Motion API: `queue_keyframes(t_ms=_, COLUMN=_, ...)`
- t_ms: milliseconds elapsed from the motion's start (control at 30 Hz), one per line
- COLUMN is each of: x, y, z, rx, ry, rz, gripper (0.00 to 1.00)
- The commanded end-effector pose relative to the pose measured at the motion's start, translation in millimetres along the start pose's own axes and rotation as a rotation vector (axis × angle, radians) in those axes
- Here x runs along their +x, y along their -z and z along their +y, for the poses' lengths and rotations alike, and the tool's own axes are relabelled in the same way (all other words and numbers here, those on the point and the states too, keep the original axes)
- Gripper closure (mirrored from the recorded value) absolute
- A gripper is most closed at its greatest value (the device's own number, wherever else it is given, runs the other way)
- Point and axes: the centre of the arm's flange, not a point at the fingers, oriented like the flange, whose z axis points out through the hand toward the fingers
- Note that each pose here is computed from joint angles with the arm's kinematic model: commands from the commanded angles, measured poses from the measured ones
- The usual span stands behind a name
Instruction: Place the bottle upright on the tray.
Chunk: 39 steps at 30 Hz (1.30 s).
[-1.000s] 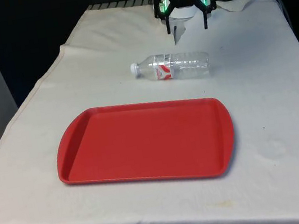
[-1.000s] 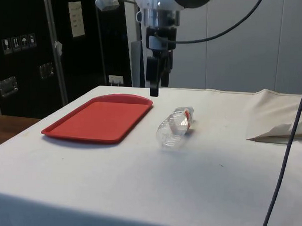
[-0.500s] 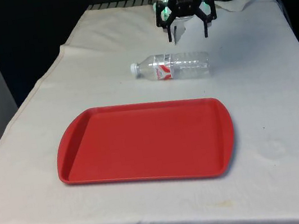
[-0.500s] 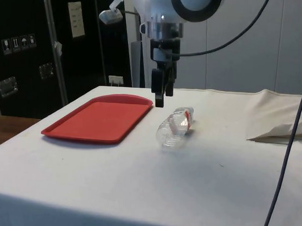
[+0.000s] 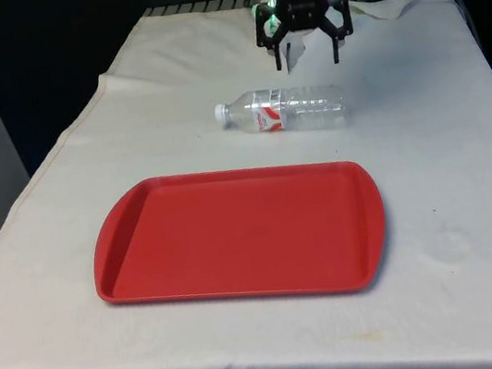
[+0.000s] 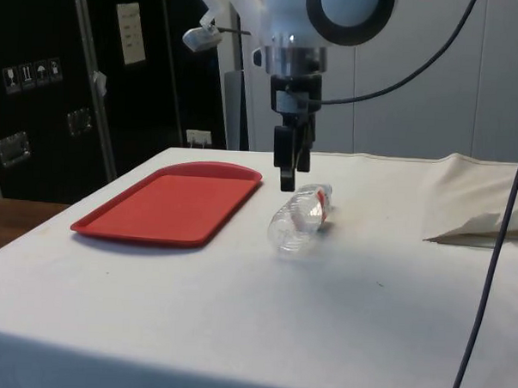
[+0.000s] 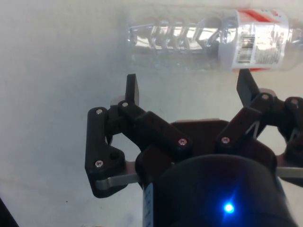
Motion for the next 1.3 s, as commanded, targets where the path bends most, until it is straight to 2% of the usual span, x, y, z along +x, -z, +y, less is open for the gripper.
queue_keyframes(t_ms=0, x=-2.5, y=0.4, z=4.5, rx=-0.001, ry=0.0, rz=0.006, gripper=0.0)
queue_keyframes(t_ms=100, x=-5.0, y=-2.2, z=14.6, rx=-0.002, ry=-0.001, rz=-0.001, gripper=0.0)
queue_keyframes(t_ms=133, x=-3.6, y=-1.8, z=12.1, rx=0.0, ry=-0.002, rz=-0.006, gripper=0.0)
queue_keyframes(t_ms=333, x=-8.7, y=-7.6, z=36.3, rx=-0.003, ry=-0.003, rz=-0.013, gripper=0.0)
queue_keyframes(t_ms=400, x=-8.0, y=-6.3, z=31.5, rx=-0.002, ry=-0.004, rz=-0.018, gripper=0.0)
queue_keyframes(t_ms=467, x=-10.0, y=-10.1, z=46.4, rx=-0.004, ry=-0.003, rz=-0.019, gripper=0.0)
queue_keyframes(t_ms=667, x=-12.6, y=-15.2, z=71.2, rx=-0.007, ry=-0.006, rz=-0.035, gripper=0.0)
queue_keyframes(t_ms=733, x=-12.7, y=-15.2, z=71.9, rx=-0.01, ry=-0.007, rz=-0.038, gripper=0.0)
queue_keyframes(t_ms=800, x=-13.7, y=-15.3, z=80.4, rx=-0.007, ry=-0.006, rz=-0.039, gripper=0.0)
queue_keyframes(t_ms=1267, x=-13.5, y=-16.2, z=79.9, rx=-0.011, ry=-0.003, rz=-0.041, gripper=0.0)
